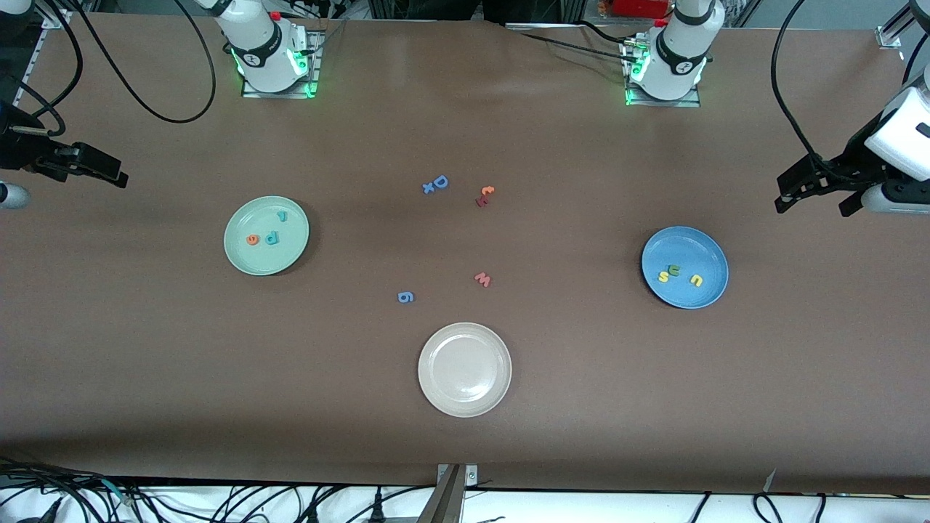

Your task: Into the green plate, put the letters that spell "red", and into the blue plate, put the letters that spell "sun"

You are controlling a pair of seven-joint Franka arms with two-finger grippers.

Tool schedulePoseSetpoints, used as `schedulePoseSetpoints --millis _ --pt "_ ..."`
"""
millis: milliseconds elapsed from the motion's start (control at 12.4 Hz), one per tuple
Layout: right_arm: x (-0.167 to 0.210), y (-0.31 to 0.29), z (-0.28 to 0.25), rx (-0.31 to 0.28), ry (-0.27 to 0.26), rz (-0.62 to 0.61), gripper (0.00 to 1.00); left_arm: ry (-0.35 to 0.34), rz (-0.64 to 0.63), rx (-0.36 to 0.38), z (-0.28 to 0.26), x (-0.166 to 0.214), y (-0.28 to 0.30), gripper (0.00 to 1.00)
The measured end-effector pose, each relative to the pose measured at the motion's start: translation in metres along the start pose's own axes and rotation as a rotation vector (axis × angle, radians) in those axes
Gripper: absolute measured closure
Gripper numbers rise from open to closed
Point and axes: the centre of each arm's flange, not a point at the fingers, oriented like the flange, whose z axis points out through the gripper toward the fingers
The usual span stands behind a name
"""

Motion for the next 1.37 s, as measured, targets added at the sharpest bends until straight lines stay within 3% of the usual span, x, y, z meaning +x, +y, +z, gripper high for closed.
schedulePoseSetpoints --millis 1047,1370 --pt "0.001 0.000 0.001 0.000 -0.002 0.001 0.00 -0.017 -0.038 0.045 0.023 -0.013 -0.030 0.00" --pt "0.001 0.000 0.001 0.000 -0.002 0.001 0.00 -0.009 0.016 0.046 0.032 -0.013 -0.040 0.00"
